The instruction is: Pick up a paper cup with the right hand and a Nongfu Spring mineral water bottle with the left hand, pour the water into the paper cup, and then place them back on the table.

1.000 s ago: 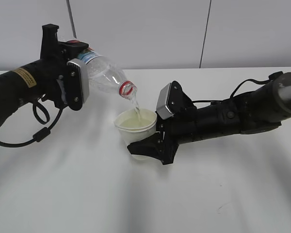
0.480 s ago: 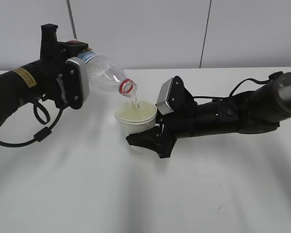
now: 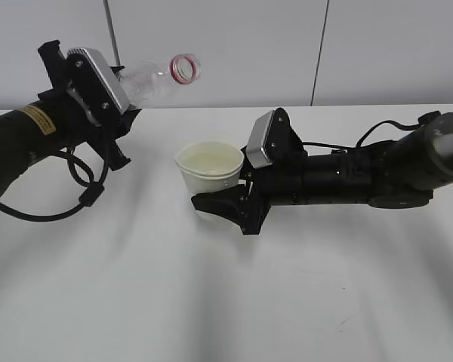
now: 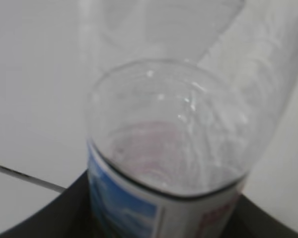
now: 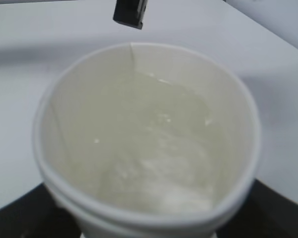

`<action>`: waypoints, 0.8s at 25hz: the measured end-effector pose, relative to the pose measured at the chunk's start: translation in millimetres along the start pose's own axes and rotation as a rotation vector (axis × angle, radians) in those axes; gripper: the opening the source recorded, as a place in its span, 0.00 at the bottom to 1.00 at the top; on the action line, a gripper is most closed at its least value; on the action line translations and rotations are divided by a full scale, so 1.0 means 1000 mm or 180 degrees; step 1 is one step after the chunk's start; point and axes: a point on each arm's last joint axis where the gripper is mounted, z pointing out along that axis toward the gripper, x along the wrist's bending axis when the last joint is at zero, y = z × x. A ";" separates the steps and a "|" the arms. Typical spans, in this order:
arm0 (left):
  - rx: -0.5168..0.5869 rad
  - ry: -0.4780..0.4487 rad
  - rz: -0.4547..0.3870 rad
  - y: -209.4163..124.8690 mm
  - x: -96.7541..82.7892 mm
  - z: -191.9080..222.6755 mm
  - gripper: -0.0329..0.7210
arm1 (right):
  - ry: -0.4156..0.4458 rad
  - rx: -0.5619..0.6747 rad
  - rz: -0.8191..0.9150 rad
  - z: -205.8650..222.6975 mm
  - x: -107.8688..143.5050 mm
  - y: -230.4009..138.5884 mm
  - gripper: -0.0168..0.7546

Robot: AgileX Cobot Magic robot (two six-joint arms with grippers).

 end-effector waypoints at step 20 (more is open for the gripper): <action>-0.0139 -0.0504 -0.2933 -0.012 -0.043 0.011 0.53 | -0.1161 -0.0412 0.0217 -0.006 -0.033 0.011 0.68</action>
